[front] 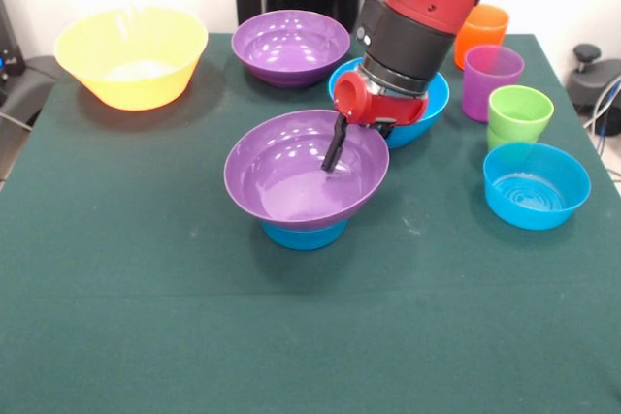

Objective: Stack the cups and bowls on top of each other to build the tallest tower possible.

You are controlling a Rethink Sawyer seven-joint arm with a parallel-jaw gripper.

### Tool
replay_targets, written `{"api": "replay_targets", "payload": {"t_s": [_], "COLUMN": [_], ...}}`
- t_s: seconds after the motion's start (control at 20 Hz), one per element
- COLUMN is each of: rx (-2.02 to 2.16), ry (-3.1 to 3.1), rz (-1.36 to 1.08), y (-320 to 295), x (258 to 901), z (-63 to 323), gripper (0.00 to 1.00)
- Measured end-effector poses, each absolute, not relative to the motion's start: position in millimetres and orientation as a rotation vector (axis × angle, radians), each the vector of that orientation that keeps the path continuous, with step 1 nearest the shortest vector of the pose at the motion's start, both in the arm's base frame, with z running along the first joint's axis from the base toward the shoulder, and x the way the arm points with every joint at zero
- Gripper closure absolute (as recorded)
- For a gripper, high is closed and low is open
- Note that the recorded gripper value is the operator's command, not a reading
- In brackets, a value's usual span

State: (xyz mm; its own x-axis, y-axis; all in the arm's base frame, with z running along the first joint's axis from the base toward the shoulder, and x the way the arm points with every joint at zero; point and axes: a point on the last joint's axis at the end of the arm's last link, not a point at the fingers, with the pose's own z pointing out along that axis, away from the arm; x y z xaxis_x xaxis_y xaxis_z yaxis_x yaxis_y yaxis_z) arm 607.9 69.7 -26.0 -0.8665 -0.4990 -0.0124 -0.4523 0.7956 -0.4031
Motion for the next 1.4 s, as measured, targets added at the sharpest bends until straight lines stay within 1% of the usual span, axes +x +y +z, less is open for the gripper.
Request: {"api": "replay_targets", "payload": {"t_s": [0.25,0.8,1.4], "rx": [-0.768,-0.762,-0.672], "ry": [2.869,2.867,2.885], "rz": [-0.602,-0.603,-0.538], "y": [68.2,66.1,57.9], "x": [607.7,610.9,620.7], "z": [-34.4,-34.5,-30.0], "gripper": [0.0,0.0,0.0]}}
